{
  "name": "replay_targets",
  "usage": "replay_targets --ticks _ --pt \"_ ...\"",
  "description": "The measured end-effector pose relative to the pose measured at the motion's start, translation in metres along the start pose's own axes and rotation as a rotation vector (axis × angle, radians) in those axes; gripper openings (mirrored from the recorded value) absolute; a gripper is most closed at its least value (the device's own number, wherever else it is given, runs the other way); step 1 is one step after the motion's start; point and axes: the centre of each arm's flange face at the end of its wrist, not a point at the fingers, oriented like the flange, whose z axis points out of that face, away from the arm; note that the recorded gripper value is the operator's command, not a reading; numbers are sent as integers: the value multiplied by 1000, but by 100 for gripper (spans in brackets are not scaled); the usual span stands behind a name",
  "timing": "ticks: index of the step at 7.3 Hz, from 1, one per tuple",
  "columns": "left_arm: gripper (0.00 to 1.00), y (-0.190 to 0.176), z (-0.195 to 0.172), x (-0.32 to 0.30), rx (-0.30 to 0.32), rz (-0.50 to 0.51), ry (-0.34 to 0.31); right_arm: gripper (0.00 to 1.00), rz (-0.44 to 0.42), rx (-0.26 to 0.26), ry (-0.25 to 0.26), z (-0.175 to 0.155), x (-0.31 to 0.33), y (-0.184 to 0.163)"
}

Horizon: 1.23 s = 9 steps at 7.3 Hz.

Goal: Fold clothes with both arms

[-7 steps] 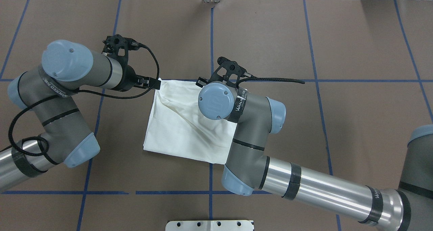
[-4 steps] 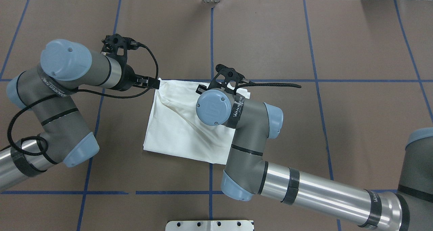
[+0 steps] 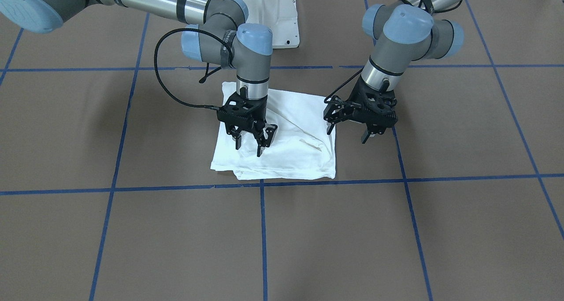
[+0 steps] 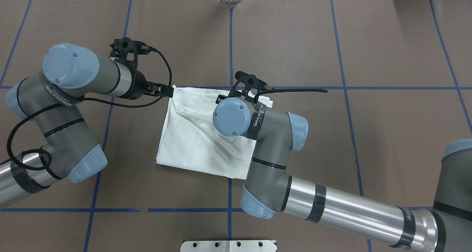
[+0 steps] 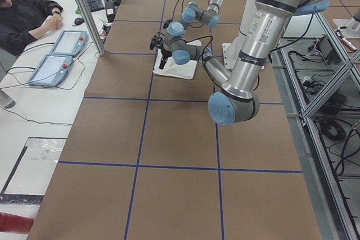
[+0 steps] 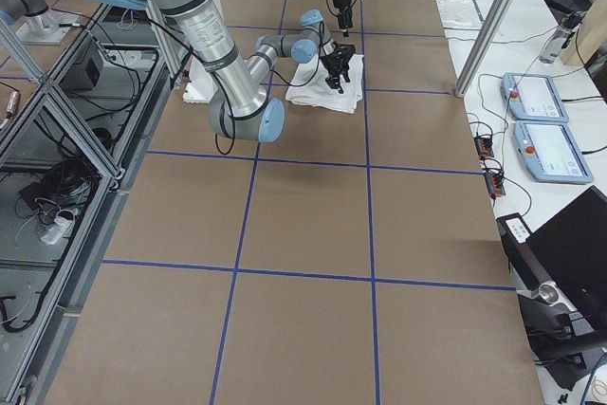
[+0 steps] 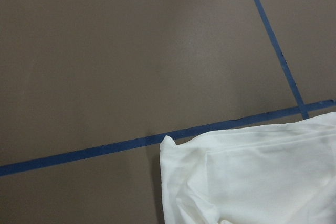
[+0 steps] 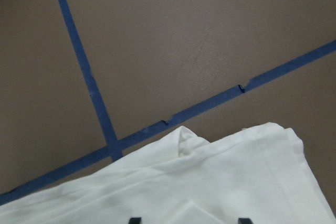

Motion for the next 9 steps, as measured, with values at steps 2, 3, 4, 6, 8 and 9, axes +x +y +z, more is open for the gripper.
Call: replay_targets --ticks 2,3,4,6,8,9 --pt "100 0 0 0 1 -1 0 58 -7 -2 29 1 -3 0" --pt "100 0 0 0 1 -1 -1 58 -9 -3 43 2 -9 0" --pt "100 0 0 -1 0 -2 -1 57 -12 -3 57 5 -12 1" --pt "100 0 0 -1 0 -2 -1 56 -10 -9 78 10 -21 -2" --pt "100 1 0 -1 -1 -3 -1 52 -16 -16 110 13 -30 -6" --pt "100 1 0 -1 -1 -4 -2 50 -23 -16 131 16 -29 -6"
